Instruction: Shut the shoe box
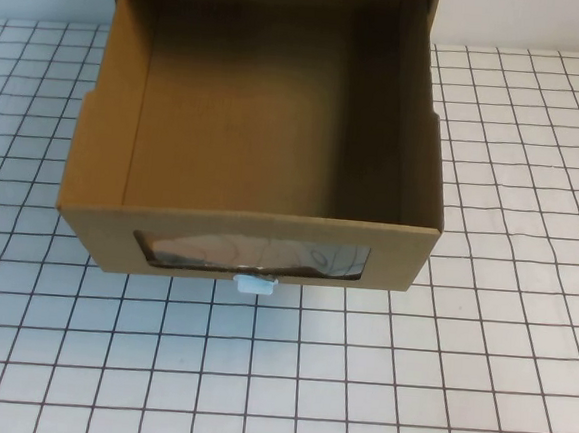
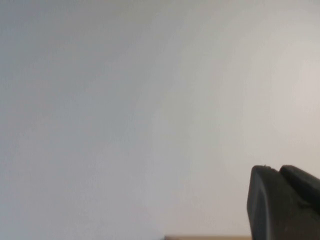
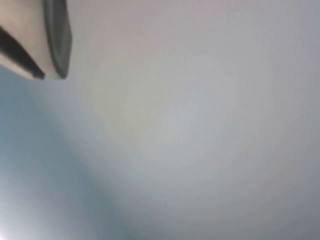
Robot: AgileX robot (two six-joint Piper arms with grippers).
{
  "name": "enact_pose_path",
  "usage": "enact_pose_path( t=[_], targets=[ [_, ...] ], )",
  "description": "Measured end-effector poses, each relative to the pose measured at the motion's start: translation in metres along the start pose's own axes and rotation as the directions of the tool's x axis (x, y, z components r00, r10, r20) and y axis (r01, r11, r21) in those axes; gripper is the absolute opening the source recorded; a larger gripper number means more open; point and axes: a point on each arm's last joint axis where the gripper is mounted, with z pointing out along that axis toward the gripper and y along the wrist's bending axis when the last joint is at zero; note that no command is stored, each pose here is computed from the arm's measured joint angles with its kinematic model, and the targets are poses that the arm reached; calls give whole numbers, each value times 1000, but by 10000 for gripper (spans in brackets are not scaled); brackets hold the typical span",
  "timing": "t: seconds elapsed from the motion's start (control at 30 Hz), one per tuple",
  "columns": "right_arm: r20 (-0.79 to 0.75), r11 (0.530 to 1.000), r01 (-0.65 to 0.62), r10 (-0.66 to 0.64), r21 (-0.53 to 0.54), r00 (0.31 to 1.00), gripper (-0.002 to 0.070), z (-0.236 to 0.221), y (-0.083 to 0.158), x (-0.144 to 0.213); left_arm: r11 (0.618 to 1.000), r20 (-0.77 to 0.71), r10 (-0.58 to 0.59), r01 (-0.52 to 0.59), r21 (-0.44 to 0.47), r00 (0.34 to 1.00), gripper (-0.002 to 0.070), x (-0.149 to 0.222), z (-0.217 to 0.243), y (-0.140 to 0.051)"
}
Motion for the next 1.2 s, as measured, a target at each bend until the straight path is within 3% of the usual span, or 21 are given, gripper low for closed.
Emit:
enact_pose_path(
  t=[0.17,0.37,0.7,0.83,1.0,1.2],
  targets=[
    [152,972,169,-144,-164,978,-13,16,19,-44,1000,109,19,-20,11,994,-2,-16,3,-1],
    [350,904,316,-207,-288,914,-13,27,39,-106,988,180,152,-151,-16,972,-2,-57,16,-2],
    [416,907,267,-117,-325,902,-13,81,47,-179,982,249,187,-184,-37,950,-3,-122,53,-3],
    [288,936,249,-174,-249,942,-13,111,40,-186,985,213,172,-168,-35,962,-2,-142,78,-2],
    [-76,973,211,-218,-89,973,-13,143,19,-159,998,39,61,-60,-29,997,-2,-140,105,1],
    [-478,989,52,19,136,878,-13,140,-1,-110,995,-273,-69,47,-84,960,-2,-102,119,7]
  ],
)
